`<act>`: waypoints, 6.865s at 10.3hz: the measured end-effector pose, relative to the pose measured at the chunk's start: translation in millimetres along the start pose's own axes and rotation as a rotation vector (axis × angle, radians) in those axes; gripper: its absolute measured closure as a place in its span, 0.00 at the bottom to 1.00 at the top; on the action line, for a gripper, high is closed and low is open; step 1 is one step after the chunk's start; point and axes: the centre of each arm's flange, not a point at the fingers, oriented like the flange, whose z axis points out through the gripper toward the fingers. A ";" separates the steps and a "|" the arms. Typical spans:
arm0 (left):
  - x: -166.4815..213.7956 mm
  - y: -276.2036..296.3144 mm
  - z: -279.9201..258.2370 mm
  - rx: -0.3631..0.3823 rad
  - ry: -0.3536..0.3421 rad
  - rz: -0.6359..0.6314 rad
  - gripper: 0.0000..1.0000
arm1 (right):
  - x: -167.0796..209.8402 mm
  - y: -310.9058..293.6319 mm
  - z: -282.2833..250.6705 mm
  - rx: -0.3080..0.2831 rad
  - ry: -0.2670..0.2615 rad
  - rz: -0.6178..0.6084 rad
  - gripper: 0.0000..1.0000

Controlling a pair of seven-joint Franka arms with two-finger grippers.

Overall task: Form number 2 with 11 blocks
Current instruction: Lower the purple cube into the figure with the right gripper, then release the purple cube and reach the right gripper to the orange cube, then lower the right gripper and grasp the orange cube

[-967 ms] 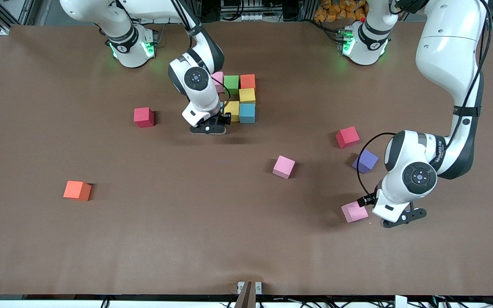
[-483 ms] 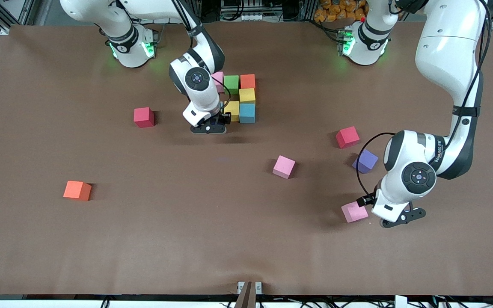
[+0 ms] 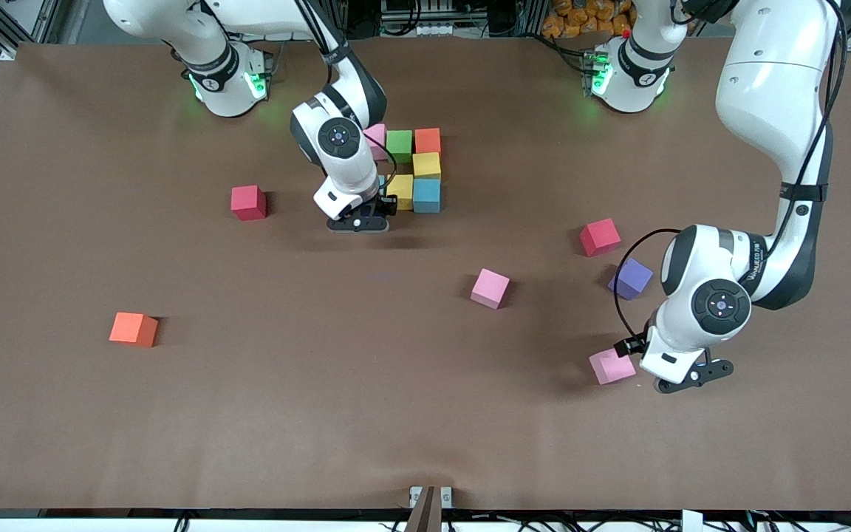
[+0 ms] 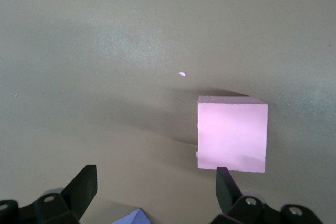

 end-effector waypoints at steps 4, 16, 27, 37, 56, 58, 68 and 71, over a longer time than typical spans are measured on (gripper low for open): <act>0.0 0.0 0.0 0.000 0.000 0.000 0.00 | 0.8 2.2 4.2 -0.007 -0.003 0.001 0.42; 0.0 -0.1 0.1 0.000 0.000 0.000 0.00 | 1.7 2.8 4.6 -0.007 -0.001 0.003 0.00; -0.1 0.2 1.3 0.001 -0.001 0.000 0.00 | 132.2 175.7 -110.0 0.062 0.024 0.212 0.00; -2.6 5.7 0.3 0.001 0.001 0.009 0.00 | 243.2 491.9 -101.1 -0.057 0.081 -0.101 0.00; -2.8 6.5 0.5 0.003 0.002 0.011 0.00 | 264.9 511.3 -44.6 -0.009 0.078 -0.025 0.01; -2.8 6.5 0.6 0.003 0.002 0.011 0.00 | 264.9 507.7 -39.1 -0.006 0.070 -0.021 0.02; -2.7 6.1 1.3 0.004 0.001 0.011 0.00 | 265.0 509.2 -13.3 -0.011 0.053 -0.019 0.42; -2.6 6.1 1.5 0.004 0.001 0.011 0.00 | 271.1 505.9 -22.6 -0.014 0.074 -0.025 0.44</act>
